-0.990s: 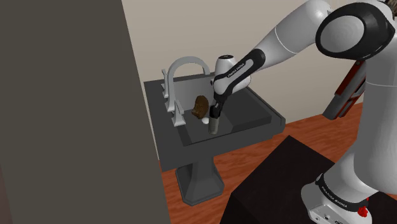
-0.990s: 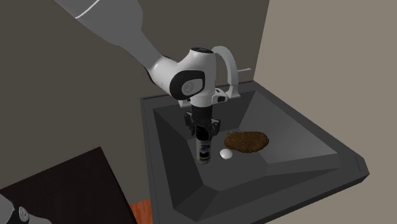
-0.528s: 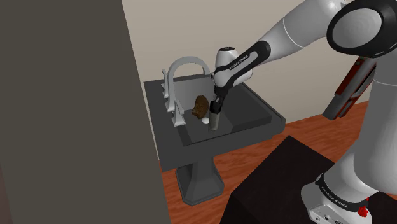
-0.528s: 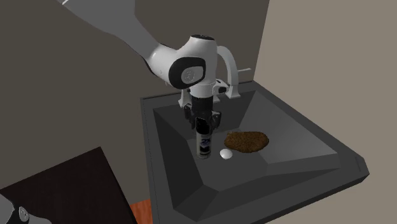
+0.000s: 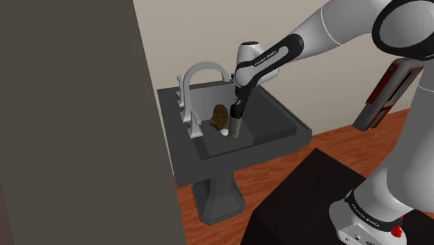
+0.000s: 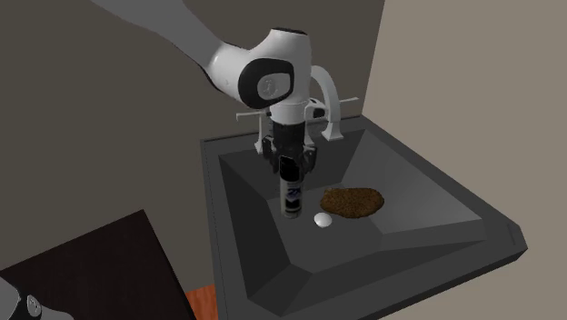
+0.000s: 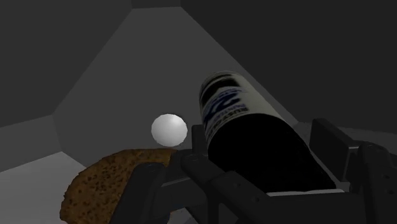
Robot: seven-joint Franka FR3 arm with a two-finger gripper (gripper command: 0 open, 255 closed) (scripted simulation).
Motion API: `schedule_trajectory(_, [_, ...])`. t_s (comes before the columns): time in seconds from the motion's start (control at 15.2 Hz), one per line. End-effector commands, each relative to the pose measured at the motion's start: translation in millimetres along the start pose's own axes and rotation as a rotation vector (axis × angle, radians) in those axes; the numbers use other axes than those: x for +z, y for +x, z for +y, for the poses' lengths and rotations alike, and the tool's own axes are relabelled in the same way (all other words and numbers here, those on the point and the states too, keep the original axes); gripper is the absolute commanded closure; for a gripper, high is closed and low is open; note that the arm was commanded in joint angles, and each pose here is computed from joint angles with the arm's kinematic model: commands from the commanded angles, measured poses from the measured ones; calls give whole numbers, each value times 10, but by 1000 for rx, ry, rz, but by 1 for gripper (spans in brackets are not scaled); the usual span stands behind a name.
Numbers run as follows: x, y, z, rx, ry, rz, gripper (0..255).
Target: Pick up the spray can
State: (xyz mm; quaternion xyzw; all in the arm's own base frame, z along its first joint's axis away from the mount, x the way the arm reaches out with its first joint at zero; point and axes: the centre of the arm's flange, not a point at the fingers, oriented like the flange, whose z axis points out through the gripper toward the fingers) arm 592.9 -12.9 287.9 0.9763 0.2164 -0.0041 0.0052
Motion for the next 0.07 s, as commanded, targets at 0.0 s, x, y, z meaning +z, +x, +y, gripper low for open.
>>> schedule_trajectory(0.0, [-32, 0, -3, 0, 0, 0, 255])
